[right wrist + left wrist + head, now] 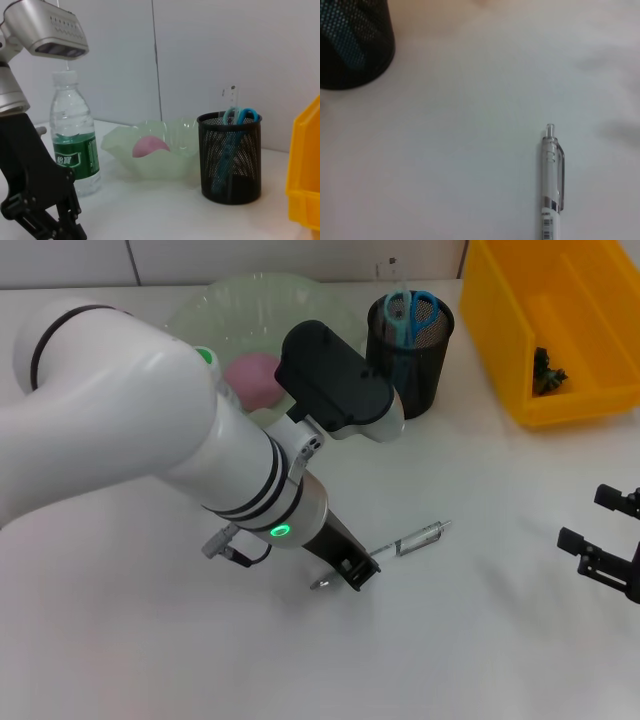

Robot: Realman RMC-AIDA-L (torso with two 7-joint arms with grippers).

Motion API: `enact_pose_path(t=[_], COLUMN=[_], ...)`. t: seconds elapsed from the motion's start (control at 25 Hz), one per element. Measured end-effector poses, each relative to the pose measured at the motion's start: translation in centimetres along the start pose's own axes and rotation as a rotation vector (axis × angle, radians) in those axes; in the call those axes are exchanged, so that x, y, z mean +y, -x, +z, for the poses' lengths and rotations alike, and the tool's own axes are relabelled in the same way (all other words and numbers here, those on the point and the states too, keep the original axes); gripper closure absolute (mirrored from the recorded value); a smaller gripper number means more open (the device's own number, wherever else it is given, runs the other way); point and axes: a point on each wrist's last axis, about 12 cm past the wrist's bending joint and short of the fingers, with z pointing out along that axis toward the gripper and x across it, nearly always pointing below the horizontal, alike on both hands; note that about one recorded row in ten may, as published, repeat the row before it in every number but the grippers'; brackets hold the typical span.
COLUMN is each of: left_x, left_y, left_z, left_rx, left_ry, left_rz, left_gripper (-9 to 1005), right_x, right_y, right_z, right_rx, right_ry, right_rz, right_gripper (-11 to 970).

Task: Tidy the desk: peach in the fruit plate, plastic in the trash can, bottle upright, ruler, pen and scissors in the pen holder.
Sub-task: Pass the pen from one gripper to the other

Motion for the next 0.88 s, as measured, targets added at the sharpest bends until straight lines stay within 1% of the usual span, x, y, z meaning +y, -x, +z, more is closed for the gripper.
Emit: enact_pose_path(t=[0.08,0.24,0.4,0.6,0.88], left_x=[0.00,-0.18,-0.84,-0.56,-0.70], left_y=[0.02,-0.07,0.34,0.31,0.23], left_z=[0.02,0.18,-0.13,-0.18,-0.08], left_rx=[0.003,0.023,0.018,0.019,0.024], left_ry=[0.001,0.007,0.005,0.022,0.020], left_rz=[0.002,0.032,0.076,0.074,0.080], left_gripper=[813,811,809,807,772], right_x=[-0.01,-0.02,-0.05,-0.11,-0.13], right_y=[0.01,0.03,0.06,0.13,0.16], right_z=[0.02,0.05,0.04,0.12,0.12], right_rx=[0.000,0.000,0.002,0.001,0.001], right_ry=[0.000,0.001,0.002,0.004,0.004], right_rz=[0.000,0.002,0.007,0.006,0.005], right_gripper=[207,207,207,207,207])
